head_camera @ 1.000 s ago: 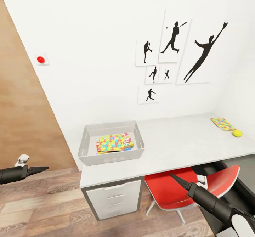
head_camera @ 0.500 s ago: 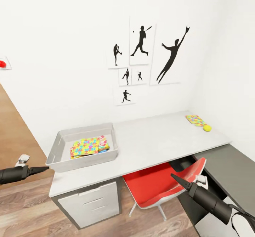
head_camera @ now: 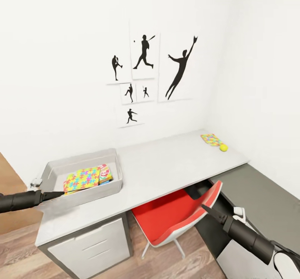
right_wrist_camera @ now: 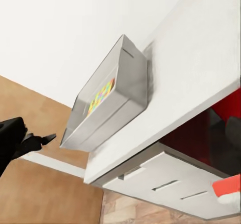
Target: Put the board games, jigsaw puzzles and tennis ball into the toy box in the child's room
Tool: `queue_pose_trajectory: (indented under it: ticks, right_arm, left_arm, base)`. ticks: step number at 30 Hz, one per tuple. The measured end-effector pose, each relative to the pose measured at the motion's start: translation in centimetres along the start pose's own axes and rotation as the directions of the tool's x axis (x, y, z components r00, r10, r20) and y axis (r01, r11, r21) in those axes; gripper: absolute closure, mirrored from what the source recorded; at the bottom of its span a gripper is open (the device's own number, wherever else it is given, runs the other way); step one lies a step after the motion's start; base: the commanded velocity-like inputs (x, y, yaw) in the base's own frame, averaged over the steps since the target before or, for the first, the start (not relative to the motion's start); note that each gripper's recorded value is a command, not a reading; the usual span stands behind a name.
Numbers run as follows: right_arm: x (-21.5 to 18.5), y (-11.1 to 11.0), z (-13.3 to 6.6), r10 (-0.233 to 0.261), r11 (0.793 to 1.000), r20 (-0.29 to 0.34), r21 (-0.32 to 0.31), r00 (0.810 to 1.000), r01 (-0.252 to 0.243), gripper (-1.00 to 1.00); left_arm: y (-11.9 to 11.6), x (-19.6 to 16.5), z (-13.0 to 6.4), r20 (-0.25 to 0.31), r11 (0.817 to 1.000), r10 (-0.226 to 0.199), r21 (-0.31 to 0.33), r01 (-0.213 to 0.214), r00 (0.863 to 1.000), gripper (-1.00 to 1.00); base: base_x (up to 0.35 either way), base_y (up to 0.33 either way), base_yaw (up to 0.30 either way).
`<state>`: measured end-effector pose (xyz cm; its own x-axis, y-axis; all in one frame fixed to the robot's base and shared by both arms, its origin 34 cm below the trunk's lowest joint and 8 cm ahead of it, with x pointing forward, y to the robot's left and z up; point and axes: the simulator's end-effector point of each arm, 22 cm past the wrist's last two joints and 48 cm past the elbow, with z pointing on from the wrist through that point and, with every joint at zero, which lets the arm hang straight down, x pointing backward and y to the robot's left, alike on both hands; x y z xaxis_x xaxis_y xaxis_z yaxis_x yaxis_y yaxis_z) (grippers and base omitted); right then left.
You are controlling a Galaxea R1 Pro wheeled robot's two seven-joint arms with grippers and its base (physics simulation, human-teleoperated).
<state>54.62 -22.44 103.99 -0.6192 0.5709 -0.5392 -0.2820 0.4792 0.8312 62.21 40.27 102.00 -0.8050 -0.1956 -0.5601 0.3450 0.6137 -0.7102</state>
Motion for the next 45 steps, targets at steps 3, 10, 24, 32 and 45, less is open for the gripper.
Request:
queue_pose_trajectory:
  ticks: [3, 10, 24, 32, 45]
  right_arm:
    - [-0.1, -0.1, -0.1, 0.001, 1.0, 0.003, 0.002, 1.0, -0.001, -1.0]
    - [-0.1, -0.3, -0.2, 0.005, 1.0, 0.004, 0.006, 1.0, -0.005, -1.0]
    - [-2.0, -1.4, -1.6, -0.004, 0.999, 0.056, 0.039, 0.998, 0.002, -1.0]
    - [-2.1, -1.4, -1.7, 0.0, 0.999, 0.056, 0.041, 0.998, -0.002, -1.0]
    - [-2.3, -1.2, -1.7, -0.003, 0.999, 0.063, 0.037, 0.998, 0.001, -1.0]
  left_arm:
    - [-3.4, -2.5, 2.2, 0.008, 0.999, 0.026, 0.034, -0.026, 1.0, -1.0]
    - [-10.5, -4.9, 7.6, -0.062, 0.994, 0.101, 0.048, -0.098, 0.993, -1.0]
    - [-14.4, -18.1, 17.0, -0.022, 0.96, 0.174, -0.219, -0.174, 0.985, -1.0]
    - [-14.2, -19.3, 19.1, -0.041, 0.938, 0.162, -0.304, -0.167, 0.986, -1.0]
    - [-14.6, -19.5, 19.1, -0.038, 0.936, 0.169, -0.307, -0.172, 0.985, -1.0]
  base:
    - [0.0, -0.002, -0.205]
    - [0.0, 0.0, -0.079]
    - [0.0, 0.0, -0.004]
    - [0.0, 0.0, 0.0]
    - [0.011, -0.005, -0.067]
